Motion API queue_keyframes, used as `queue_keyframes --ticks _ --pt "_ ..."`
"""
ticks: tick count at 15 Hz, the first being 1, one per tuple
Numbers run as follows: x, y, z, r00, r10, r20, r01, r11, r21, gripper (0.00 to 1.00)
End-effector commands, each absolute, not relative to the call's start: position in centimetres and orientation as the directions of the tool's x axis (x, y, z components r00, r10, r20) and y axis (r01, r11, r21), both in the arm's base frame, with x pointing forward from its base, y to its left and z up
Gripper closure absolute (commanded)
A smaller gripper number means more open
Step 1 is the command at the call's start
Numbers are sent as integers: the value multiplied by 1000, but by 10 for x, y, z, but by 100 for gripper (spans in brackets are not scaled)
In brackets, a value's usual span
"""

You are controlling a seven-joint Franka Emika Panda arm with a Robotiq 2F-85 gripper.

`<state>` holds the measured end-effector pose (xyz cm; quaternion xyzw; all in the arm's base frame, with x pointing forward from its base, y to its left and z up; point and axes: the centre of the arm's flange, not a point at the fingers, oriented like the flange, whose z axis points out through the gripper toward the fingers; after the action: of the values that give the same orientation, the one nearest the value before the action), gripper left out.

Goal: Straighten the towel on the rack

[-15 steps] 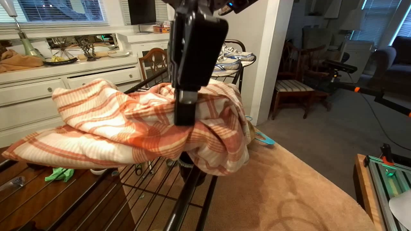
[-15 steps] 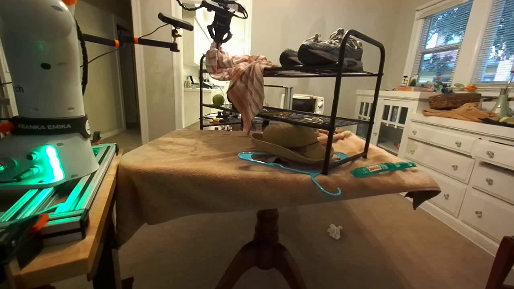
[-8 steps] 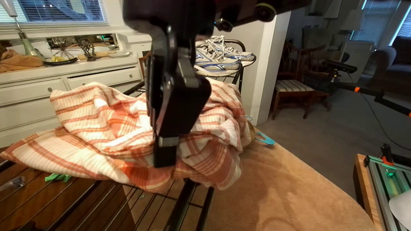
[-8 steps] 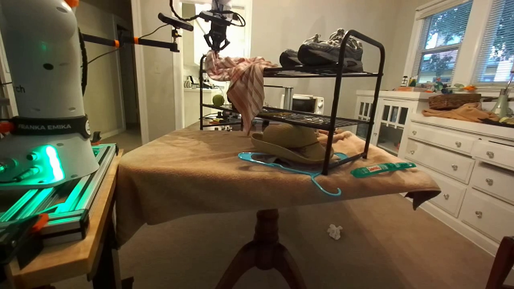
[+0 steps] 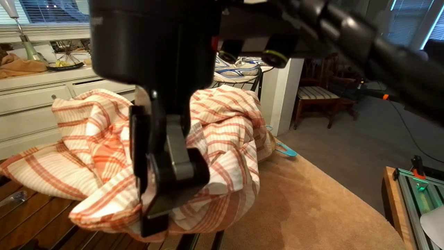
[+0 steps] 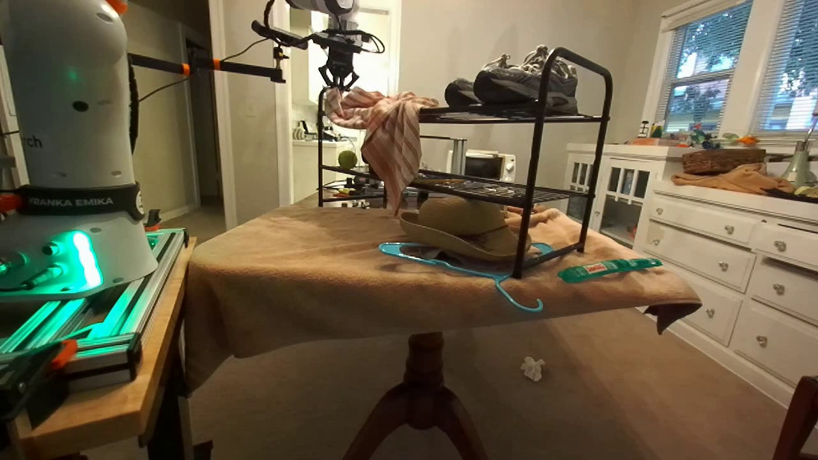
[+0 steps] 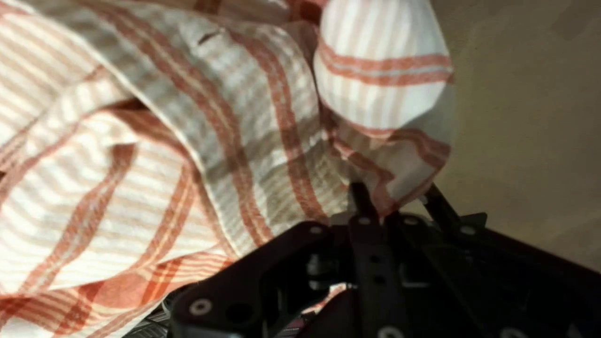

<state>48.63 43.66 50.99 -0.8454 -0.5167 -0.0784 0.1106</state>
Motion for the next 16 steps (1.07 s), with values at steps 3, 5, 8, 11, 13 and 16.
queue_keyframes --ticks 3,5,8,11,13,16 --pt "473 461 493 392 882 261 918 -392 -54 99" --pt "470 464 488 387 882 269 918 -395 -25 71" --pt "479 462 497 388 874 293 911 -413 26 50" --pt "490 448 513 419 841 342 885 -462 53 26" --pt "499 432 527 472 804 361 856 -516 30 12" --pt "516 401 553 593 720 360 780 -624 -37 0"
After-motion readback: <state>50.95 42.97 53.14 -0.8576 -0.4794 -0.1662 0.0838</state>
